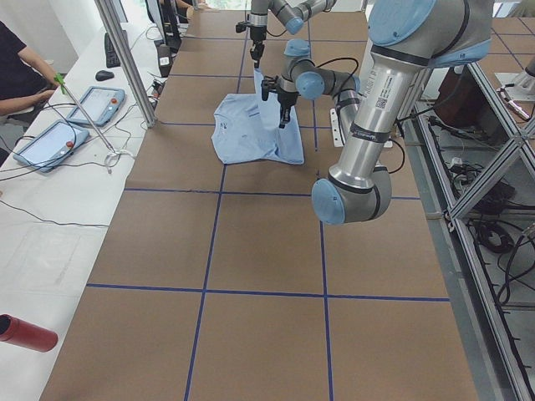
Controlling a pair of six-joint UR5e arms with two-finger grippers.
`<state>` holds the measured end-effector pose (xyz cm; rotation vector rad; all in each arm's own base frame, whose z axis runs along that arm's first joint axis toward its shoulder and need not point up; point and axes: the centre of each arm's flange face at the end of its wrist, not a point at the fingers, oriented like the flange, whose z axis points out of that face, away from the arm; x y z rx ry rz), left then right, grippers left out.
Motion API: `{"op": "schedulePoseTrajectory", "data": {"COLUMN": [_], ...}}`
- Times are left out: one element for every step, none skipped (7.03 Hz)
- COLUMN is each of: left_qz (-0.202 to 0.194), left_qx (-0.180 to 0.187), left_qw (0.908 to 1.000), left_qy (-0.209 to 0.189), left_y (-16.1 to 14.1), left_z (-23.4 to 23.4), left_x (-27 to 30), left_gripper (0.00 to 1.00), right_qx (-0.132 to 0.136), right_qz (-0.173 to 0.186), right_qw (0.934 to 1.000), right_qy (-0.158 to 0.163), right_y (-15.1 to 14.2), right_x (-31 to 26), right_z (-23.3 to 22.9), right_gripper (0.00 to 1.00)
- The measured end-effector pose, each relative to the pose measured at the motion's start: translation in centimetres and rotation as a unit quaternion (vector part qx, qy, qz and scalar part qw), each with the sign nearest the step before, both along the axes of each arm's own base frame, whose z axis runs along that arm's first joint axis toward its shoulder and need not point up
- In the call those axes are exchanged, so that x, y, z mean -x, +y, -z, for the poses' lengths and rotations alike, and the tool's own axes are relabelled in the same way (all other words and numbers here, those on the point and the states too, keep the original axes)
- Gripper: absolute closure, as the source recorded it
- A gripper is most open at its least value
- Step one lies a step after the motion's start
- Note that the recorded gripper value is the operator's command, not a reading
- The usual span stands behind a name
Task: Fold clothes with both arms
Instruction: 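Lift the hem with both grippers and fold it over toward the collar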
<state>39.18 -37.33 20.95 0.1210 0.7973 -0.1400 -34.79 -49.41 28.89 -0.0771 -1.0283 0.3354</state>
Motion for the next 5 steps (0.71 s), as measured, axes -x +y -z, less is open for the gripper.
{"op": "schedulePoseTrajectory", "data": {"left_qz": [0.02, 0.037, 0.05, 0.059, 0.065], "left_qx": [0.0, 0.002, 0.003, 0.005, 0.007], "left_qw": [0.9998, 0.9993, 0.9987, 0.9981, 0.9977], "left_qy": [-0.006, -0.009, -0.012, -0.015, -0.02], "left_y": [-4.3, -8.0, -11.0, -12.8, -13.8], "left_z": [-1.4, -3.3, -5.5, -7.1, -8.1], "left_x": [-0.8, -2.0, -3.0, -3.3, -3.4], "left_gripper": [1.0, 1.0, 1.0, 1.0, 1.0], "right_qx": [0.004, 0.009, 0.009, 0.005, 0.002], "right_qz": [-0.007, -0.012, -0.018, -0.022, -0.025], "right_qw": [0.9999, 0.9997, 0.9996, 0.9995, 0.9995], "right_qy": [0.01, 0.019, 0.022, 0.021, 0.02], "right_y": [-2.5, -4.9, -7.0, -8.3, -9.1], "right_x": [0.5, 1.3, 2.1, 2.6, 2.9], "right_z": [-0.5, -1.0, -1.4, -1.8, -2.2], "right_gripper": [1.0, 1.0, 1.0, 1.0, 1.0]}}
